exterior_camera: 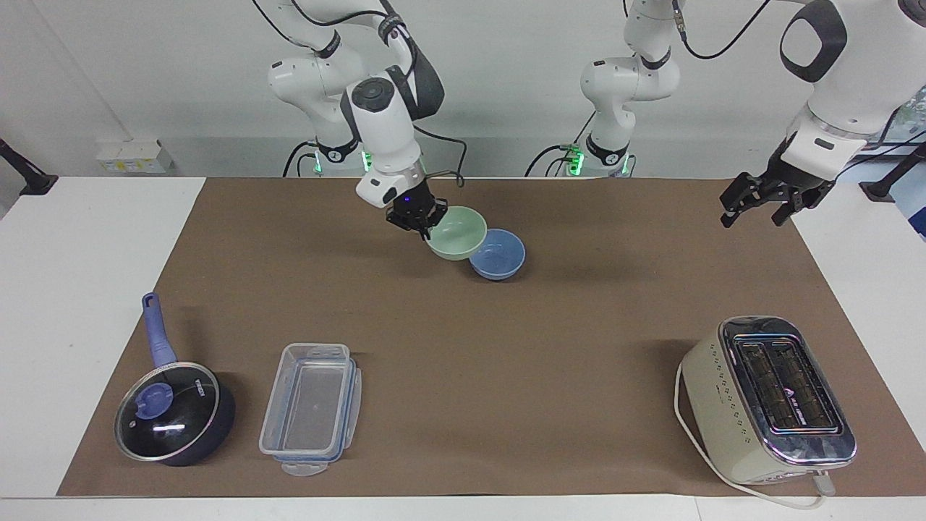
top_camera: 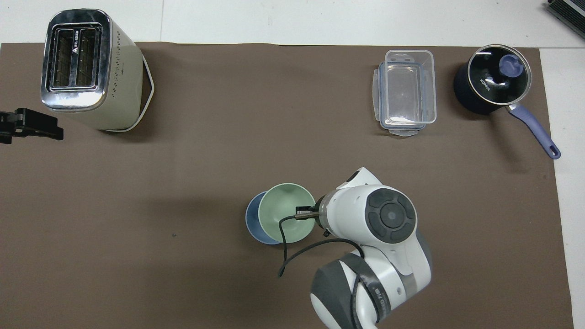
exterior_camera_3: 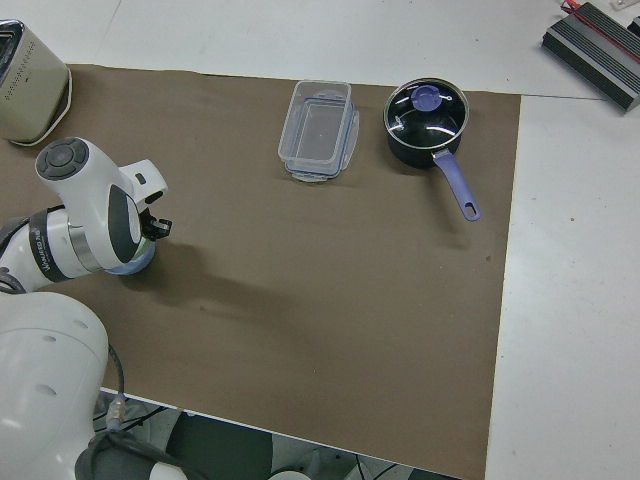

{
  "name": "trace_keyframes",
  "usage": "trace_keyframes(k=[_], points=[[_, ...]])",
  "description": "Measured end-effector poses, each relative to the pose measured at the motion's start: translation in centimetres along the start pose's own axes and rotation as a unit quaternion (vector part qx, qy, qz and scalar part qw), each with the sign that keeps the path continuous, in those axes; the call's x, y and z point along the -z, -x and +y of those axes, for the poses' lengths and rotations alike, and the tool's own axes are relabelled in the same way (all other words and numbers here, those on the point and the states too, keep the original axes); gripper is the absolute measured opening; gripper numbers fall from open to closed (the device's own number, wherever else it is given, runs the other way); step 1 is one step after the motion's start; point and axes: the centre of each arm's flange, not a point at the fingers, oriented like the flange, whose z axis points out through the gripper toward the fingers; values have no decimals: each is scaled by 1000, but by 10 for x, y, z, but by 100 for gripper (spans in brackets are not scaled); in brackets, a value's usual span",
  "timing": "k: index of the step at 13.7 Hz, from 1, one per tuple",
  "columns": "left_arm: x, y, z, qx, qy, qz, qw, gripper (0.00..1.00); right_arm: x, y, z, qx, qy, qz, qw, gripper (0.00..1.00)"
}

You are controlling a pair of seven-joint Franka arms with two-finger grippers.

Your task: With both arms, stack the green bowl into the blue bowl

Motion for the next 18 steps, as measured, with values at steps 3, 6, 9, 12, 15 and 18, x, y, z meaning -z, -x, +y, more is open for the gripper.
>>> trace_keyframes(k=[3, 6, 9, 12, 15, 18], points=[[0, 0, 0, 0, 0, 0, 1000, 100, -17, 2, -17, -6, 2, -12, 1000, 4], [0, 0, 0, 0, 0, 0, 1000, 100, -25, 3, -19, -4, 5, -18, 1000, 4], [0, 0, 0, 0, 0, 0, 1000, 100, -34, 7, -21, -1, 5, -18, 1000, 4], [0, 0, 0, 0, 0, 0, 1000, 100, -38, 8, -20, -1, 6, -19, 1000, 4], [0, 0, 0, 0, 0, 0, 1000, 100, -39, 8, -20, -1, 7, -20, 1000, 4], [0, 0, 0, 0, 0, 0, 1000, 100, -40, 9, -19, -1, 7, -20, 1000, 6]])
